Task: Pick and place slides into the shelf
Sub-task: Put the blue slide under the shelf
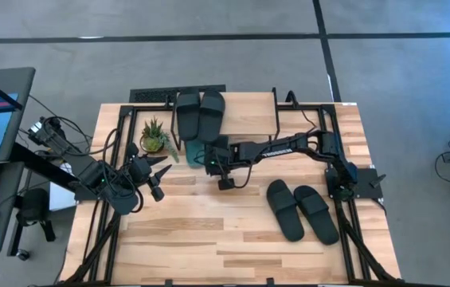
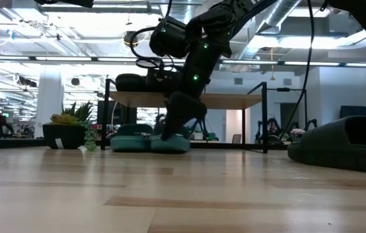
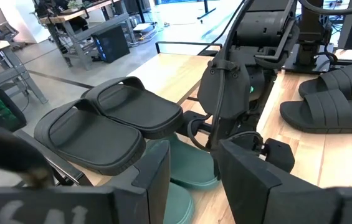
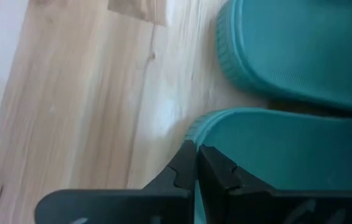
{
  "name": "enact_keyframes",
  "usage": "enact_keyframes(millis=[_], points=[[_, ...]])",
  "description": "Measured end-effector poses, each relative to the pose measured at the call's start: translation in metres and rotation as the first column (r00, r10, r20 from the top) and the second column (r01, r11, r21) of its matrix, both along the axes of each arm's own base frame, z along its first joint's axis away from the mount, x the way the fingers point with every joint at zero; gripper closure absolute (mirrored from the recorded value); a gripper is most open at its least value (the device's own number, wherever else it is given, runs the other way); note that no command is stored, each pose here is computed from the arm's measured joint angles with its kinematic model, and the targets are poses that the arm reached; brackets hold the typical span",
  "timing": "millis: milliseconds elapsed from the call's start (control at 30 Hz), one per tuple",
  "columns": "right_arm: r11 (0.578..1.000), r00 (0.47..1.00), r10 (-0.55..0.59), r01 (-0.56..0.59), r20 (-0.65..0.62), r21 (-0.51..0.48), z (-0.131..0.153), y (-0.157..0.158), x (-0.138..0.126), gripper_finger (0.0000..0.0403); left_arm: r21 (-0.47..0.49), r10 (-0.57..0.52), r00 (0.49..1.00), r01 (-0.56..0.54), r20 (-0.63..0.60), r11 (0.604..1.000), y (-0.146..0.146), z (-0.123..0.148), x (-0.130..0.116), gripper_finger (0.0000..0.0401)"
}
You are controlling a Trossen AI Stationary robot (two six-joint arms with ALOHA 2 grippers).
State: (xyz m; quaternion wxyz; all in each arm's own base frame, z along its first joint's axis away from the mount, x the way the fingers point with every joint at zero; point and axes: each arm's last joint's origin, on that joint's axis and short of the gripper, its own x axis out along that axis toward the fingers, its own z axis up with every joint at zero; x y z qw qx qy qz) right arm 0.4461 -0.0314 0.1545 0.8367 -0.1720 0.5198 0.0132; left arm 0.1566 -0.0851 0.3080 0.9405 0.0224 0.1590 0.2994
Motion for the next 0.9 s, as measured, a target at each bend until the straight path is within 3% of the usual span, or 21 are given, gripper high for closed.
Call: enact_keyframes(millis=[667,900], points=[[0.999,0.998,-0.046,0.046,0.035,0.012,0.0014,-0.0059,0.002,0.0403,0.0,0.0,1.0,0.0,0.0,1.0,-0.0001,0.0,0.0001,0.0276],[0.999,0.998,-0.046,0.045,0.038,0.012,0.0015,-0.0059,0.0023,0.0381,0.0,0.0,1.0,0.0,0.0,1.0,-0.0001,0.0,0.0001,0.0276]])
